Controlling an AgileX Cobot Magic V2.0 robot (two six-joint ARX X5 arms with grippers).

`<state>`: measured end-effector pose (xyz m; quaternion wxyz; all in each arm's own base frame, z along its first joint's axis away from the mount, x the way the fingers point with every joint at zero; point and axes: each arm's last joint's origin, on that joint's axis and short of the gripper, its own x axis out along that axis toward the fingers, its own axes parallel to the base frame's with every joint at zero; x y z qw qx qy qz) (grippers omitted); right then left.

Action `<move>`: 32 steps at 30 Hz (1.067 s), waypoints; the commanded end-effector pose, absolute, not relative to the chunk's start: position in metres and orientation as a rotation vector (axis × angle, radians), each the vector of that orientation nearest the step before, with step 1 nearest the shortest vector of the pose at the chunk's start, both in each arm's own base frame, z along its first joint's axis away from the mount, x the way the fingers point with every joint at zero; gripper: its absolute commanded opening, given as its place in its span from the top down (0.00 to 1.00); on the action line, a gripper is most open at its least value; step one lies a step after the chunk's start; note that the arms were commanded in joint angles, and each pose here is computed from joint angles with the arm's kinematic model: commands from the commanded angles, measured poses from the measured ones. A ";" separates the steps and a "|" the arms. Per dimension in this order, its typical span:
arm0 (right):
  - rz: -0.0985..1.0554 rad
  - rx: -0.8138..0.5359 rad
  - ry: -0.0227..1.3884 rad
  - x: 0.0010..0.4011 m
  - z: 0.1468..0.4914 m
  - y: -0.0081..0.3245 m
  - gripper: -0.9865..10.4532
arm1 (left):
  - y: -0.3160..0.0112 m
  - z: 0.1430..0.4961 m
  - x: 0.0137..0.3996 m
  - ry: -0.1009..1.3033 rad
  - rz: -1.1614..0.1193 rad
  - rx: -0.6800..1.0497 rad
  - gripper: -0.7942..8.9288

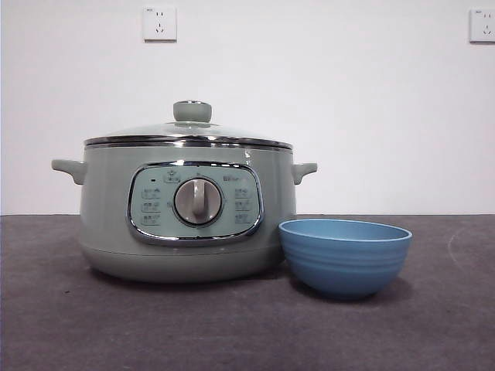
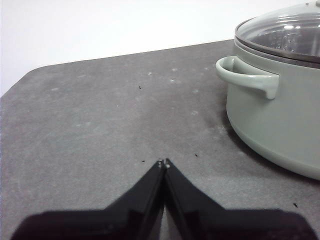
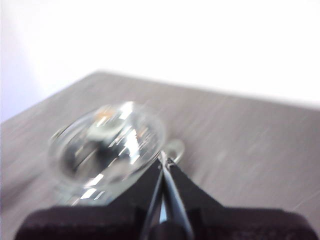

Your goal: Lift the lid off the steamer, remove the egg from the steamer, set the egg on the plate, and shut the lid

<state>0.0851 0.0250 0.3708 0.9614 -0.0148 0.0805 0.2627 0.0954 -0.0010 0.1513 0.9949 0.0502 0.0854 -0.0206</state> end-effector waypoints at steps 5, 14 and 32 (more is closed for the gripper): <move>0.443 -0.098 -0.031 0.090 0.319 0.020 0.91 | -0.001 0.147 0.096 0.181 -0.035 0.094 0.92; 0.126 0.025 -0.072 0.094 0.231 0.011 0.91 | -0.001 0.147 0.096 0.181 -0.035 0.094 0.92; 0.162 0.024 0.133 0.096 0.152 0.012 0.91 | -0.001 0.147 0.096 0.181 -0.035 0.094 0.92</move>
